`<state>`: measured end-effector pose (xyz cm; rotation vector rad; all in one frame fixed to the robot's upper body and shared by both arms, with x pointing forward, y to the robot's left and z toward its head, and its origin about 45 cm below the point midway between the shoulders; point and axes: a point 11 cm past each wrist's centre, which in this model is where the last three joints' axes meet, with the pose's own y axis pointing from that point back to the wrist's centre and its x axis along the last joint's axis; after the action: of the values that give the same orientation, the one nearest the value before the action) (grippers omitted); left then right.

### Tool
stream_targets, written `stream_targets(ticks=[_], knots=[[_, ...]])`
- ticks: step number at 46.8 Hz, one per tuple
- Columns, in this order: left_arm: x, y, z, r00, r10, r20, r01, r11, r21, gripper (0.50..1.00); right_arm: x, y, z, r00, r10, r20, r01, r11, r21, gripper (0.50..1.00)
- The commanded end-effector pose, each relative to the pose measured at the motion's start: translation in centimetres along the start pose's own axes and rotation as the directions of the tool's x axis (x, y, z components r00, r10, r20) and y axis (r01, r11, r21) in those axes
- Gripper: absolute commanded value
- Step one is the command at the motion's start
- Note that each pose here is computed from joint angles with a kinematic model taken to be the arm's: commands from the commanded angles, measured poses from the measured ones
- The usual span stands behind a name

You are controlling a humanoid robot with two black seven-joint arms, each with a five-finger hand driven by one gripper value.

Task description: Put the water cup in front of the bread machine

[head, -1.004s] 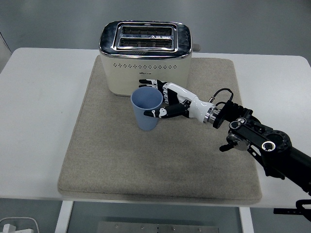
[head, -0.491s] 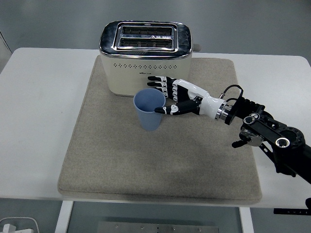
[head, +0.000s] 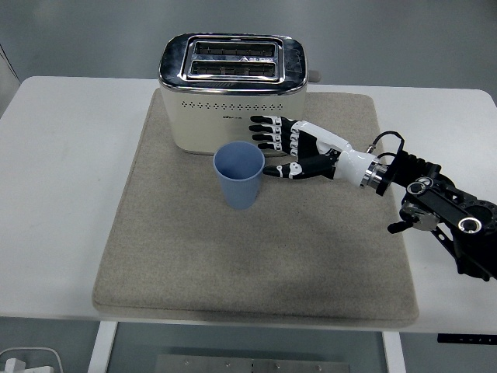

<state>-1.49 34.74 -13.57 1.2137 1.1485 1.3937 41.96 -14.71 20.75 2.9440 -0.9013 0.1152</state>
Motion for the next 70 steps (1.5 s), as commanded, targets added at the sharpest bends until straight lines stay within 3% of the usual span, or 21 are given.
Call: stream_targets(ticks=[1,21,31,40,44,52,59,64,70], knots=[[0.0,0.0,0.0,1.000,0.000,0.000,0.000,1.000,0.001,1.000,0.5,0.5,-0.2,1.000,0.001,0.007,-0.001,1.000,0.006,0.930],[0.0,0.0,0.0,1.000,0.000,0.000,0.000,1.000,0.001,1.000,3.7,4.7,-0.9,1.000,0.021,-0.011,-0.021,1.000,0.017,0.932],[0.0,0.0,0.0,1.000,0.000,0.000,0.000,1.000,0.001,1.000,5.9,7.3,-1.0,0.995,0.098,0.007,-0.098,0.995,0.015,0.932],[0.0,0.0,0.0,1.000,0.000,0.000,0.000,1.000,-0.001,1.000,7.7,8.6,-1.5,0.984,0.177,0.020,-0.177,0.984,0.024,0.932],[0.0,0.0,0.0,1.000,0.000,0.000,0.000,1.000,0.001,1.000,8.5,8.9,-1.7,0.973,0.229,0.017,-0.229,0.973,0.028,0.932],[0.1,0.0,0.0,1.000,0.001,0.000,-0.001,1.000,0.001,1.000,9.9,8.8,-1.8,0.940,0.339,0.047,-0.340,0.941,0.003,0.942],[0.0,0.0,0.0,1.000,0.000,0.000,0.000,1.000,0.001,1.000,10.3,8.5,-1.5,0.913,0.394,0.111,-0.393,0.919,-0.028,0.942],[0.0,0.0,0.0,1.000,0.000,0.000,0.000,1.000,0.001,1.000,10.9,8.1,-2.2,0.896,0.419,0.148,-0.419,0.907,-0.031,0.942],[0.0,0.0,0.1,1.000,0.001,0.000,-0.001,1.000,-0.001,1.000,10.8,7.0,-1.9,0.861,0.451,0.234,-0.445,0.892,-0.081,0.940]])
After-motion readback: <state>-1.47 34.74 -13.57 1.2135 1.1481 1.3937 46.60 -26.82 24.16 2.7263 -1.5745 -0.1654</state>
